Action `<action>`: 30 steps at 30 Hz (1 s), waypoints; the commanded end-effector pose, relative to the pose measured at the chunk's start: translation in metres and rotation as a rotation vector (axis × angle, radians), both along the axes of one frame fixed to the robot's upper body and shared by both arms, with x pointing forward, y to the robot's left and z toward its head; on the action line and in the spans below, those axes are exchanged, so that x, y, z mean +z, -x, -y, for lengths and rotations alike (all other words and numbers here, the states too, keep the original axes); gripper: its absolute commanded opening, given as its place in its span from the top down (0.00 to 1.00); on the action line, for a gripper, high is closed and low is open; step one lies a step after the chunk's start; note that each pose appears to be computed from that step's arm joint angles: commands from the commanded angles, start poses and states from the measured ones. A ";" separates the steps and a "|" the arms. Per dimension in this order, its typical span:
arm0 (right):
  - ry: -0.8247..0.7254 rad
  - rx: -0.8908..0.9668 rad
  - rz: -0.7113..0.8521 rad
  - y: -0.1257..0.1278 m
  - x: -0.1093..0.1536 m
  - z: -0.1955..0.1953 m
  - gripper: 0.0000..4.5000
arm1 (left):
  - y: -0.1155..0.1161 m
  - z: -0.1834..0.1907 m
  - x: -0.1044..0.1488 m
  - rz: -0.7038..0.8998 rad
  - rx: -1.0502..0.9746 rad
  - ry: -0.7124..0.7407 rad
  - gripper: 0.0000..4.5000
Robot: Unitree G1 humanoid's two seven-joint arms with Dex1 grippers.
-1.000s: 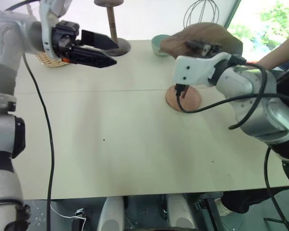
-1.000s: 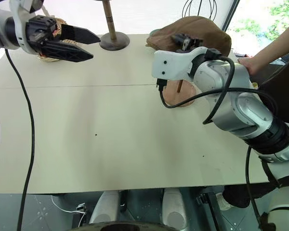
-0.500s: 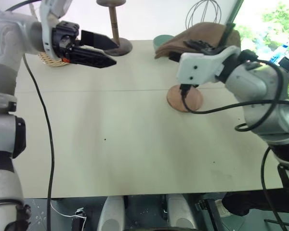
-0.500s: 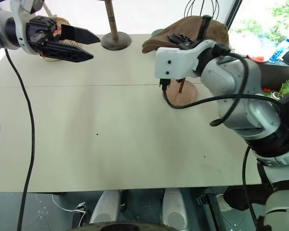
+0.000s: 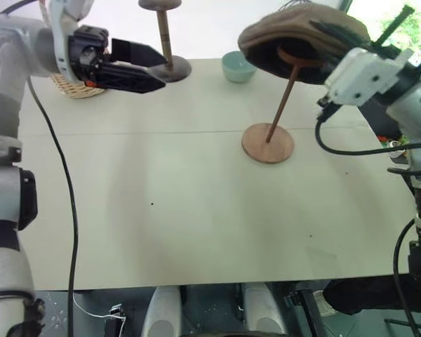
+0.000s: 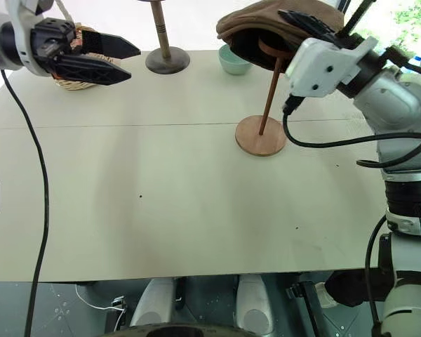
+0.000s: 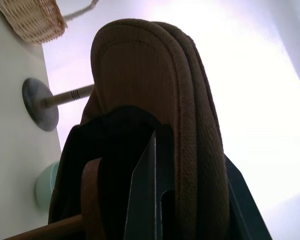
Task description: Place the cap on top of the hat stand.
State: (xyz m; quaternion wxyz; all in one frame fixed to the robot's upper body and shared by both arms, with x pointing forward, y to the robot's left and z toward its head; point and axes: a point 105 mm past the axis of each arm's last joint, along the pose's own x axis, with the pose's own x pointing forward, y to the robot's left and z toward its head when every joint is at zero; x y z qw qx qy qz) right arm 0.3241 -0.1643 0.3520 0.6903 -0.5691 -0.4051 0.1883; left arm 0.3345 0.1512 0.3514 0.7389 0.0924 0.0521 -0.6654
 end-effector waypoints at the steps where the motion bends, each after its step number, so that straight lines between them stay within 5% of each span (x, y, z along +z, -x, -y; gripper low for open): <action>1: 0.030 0.087 0.109 0.012 0.002 0.007 0.99 | 0.005 -0.003 0.014 0.049 0.000 0.023 0.00; 12: 0.236 0.185 0.247 0.026 -0.038 0.026 0.99 | 0.007 -0.008 0.023 0.072 0.029 0.024 0.00; 23: 0.105 0.126 0.172 0.008 -0.050 0.040 0.99 | 0.004 -0.006 0.028 0.067 0.042 0.023 0.00; 26: 0.039 0.093 0.142 0.002 -0.047 0.044 0.76 | 0.002 -0.004 0.028 0.065 0.042 0.015 0.00; 30: 0.060 0.049 0.145 0.003 -0.047 0.049 0.29 | 0.003 -0.002 0.029 0.064 0.036 0.014 0.00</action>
